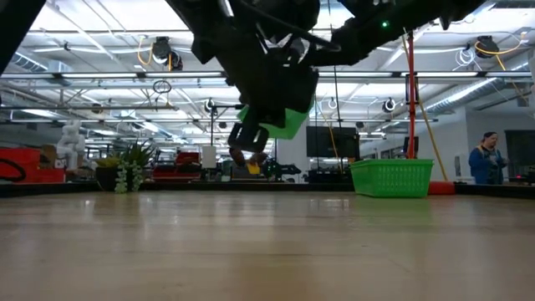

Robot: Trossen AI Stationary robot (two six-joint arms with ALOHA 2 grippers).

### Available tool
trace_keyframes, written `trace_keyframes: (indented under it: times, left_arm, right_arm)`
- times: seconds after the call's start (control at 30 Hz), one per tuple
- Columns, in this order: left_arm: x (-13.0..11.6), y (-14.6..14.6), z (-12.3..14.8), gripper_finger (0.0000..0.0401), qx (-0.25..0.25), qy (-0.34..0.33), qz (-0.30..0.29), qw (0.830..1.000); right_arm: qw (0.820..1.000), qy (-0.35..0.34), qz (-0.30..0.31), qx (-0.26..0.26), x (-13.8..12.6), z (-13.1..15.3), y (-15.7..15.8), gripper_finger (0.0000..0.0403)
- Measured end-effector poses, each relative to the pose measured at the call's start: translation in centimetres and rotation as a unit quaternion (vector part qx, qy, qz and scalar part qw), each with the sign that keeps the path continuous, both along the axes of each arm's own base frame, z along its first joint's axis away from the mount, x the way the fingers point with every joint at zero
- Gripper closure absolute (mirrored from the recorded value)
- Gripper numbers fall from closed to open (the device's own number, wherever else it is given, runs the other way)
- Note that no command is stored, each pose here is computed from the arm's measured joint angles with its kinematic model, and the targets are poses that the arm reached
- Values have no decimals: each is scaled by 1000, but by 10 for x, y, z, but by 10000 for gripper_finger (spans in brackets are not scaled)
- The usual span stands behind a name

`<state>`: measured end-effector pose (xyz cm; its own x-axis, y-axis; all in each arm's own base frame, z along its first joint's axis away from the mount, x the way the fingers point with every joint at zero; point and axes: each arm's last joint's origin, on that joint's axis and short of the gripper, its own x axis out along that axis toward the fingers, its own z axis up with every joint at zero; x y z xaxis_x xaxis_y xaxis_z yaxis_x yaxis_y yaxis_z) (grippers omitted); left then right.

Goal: Stack baskets by color
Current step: Stack the left green bin on top of the right green bins

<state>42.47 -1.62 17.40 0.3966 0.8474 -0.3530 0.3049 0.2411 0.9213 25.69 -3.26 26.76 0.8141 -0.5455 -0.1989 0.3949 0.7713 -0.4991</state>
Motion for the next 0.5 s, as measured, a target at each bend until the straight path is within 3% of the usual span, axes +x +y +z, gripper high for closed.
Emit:
trace_keyframes:
  times: [0.13,0.3,0.5]
  left_arm:
    - [5,-2,-2,390,21,2,-7,1000]
    - [7,-2,1,392,35,-1,-3,999]
    - [6,-6,1,383,47,11,-8,999]
  right_arm:
    - [999,-1,-38,-3,3,0,-10,213]
    - [995,3,-85,-44,4,3,-21,182]
    - [994,9,-106,-36,4,-1,-32,208]
